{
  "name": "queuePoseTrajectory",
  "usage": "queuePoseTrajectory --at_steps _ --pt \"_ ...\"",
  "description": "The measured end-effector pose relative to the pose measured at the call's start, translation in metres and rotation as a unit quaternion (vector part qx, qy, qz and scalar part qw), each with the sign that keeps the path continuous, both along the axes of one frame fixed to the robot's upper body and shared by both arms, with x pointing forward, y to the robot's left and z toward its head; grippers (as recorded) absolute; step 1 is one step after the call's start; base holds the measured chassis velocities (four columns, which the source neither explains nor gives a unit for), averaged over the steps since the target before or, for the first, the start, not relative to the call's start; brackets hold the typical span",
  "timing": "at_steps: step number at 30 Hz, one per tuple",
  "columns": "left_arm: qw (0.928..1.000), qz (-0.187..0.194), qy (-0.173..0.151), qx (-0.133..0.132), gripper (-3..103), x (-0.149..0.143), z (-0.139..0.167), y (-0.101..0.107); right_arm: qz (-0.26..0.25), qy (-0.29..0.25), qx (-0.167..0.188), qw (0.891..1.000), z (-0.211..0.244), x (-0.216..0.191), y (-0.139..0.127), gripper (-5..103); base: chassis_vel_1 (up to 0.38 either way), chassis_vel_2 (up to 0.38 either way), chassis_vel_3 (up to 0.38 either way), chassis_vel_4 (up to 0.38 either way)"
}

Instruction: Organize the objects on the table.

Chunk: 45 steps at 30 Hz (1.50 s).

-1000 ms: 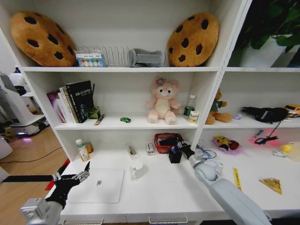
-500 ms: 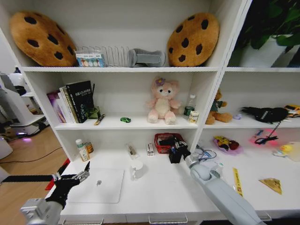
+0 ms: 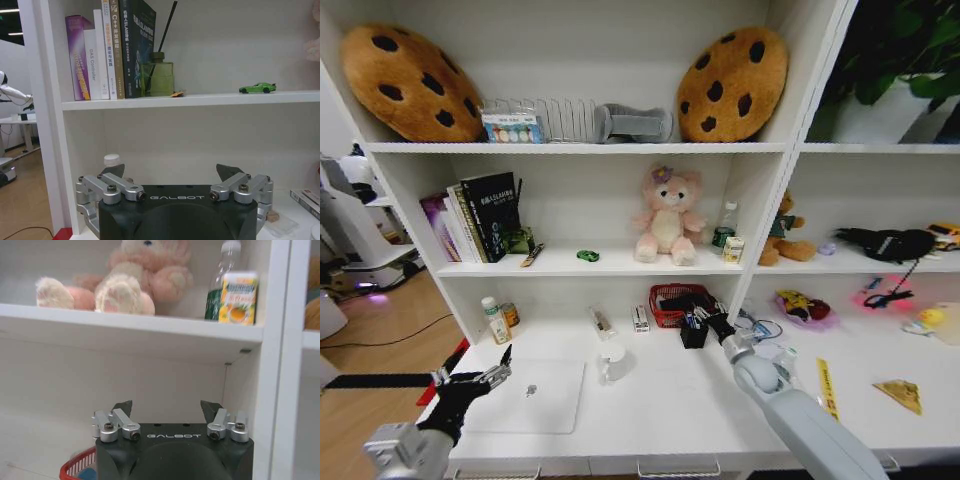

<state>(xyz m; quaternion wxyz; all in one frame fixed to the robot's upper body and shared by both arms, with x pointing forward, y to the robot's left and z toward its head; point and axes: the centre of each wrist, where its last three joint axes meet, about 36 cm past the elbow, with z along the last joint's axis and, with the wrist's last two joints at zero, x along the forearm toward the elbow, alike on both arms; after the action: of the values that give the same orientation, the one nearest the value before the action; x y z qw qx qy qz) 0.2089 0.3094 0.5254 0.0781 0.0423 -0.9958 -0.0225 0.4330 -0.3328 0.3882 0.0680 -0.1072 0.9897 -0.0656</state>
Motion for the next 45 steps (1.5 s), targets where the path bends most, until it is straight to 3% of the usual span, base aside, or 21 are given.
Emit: queuePoseTrajectory --at_steps 3,5,16,28,33,45 --pt "1.0000 0.000 0.000 0.000 100 0.000 0.000 0.000 -0.006 -0.007 -0.005 1.000 0.006 -0.020 -0.001 80 0.000 0.000 0.000 0.000" --pt "1.0000 0.000 0.000 0.000 100 0.000 0.000 0.000 -0.037 -0.005 -0.006 0.999 0.017 -0.058 -0.013 96 0.000 0.000 0.000 0.000" --pt "1.0000 0.000 0.000 0.000 100 0.000 0.000 0.000 -0.112 -0.008 0.008 0.994 0.012 -0.136 -0.042 100 0.012 -0.016 -0.014 0.015" --pt "1.0000 0.000 0.000 0.000 100 0.000 0.000 0.000 -0.122 -0.024 0.010 0.992 0.004 -0.146 -0.050 100 0.163 -0.170 -0.165 0.169" --pt "1.0000 0.000 0.000 0.000 100 0.000 0.000 0.000 -0.106 -0.019 0.026 0.994 0.016 -0.149 -0.036 100 0.078 -0.102 -0.104 0.121" --pt "1.0000 0.000 0.000 0.000 100 0.000 0.000 0.000 -0.103 -0.018 0.028 0.994 0.017 -0.148 -0.038 100 -0.056 -0.005 0.060 0.009"
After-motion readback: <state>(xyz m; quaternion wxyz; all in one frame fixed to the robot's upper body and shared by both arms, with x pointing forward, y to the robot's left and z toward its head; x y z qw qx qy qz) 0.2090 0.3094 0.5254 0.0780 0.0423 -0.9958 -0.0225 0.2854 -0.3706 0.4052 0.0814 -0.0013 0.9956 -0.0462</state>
